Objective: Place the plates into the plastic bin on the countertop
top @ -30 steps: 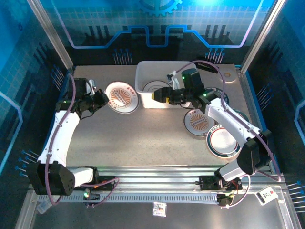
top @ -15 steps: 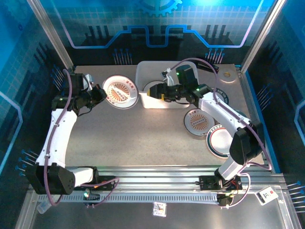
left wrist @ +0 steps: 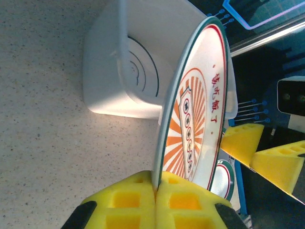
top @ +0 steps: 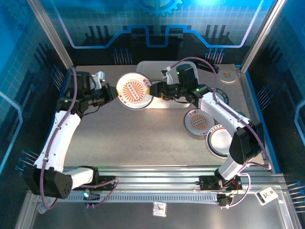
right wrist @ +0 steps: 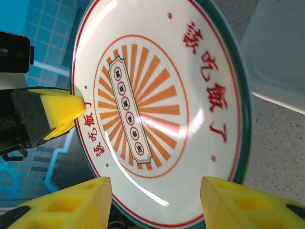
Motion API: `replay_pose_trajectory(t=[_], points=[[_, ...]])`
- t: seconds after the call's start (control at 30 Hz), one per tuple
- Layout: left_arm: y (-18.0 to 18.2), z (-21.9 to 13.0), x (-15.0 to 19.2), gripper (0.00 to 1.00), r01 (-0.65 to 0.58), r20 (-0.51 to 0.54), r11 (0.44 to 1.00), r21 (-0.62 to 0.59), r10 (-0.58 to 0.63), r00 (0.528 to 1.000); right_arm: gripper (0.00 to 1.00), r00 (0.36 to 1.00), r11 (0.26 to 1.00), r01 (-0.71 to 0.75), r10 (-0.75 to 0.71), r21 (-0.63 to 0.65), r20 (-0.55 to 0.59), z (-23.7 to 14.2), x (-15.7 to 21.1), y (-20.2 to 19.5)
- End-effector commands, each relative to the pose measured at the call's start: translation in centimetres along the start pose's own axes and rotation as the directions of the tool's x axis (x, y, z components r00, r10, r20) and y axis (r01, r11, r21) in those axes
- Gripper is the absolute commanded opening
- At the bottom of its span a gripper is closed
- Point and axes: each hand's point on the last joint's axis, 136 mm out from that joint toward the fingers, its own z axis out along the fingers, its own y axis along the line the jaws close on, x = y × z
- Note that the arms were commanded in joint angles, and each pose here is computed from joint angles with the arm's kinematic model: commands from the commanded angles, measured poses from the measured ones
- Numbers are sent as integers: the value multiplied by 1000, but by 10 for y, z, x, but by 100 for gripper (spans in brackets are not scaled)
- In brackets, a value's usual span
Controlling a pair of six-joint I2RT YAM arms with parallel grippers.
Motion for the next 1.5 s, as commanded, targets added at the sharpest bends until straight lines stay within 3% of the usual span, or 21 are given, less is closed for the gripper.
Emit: replay_pose_trajectory(t=[0.0, 0.37, 0.67, 0.93, 1.2, 1.47], points=[[-29, 0, -6, 0, -33, 10, 992, 120, 32, 999, 51, 999, 1000, -24, 23, 13, 26, -5, -3, -14], [-30, 8, -1, 0, -35, -9, 993, 111, 37, 999, 51, 995, 999, -37, 34, 33, 99, -38, -1, -20], [-40, 11, 3, 0, -46, -24, 990, 132, 50, 998, 48, 994, 997, -62, 59, 34, 90, -32, 2, -31], [-39, 18, 12, 0, -35, -48, 990, 136, 42, 998, 26, 992, 997, -69, 66, 25, 109, -31, 2, -33], [-29, 35, 22, 12, -3, -103, 993, 114, 15, 995, 4, 991, 997, -71, 66, 34, 119, -32, 4, -38], [-15, 45, 23, 46, -3, -110, 998, 60, 10, 994, 0, 988, 997, -75, 70, 34, 135, -32, -5, -41]])
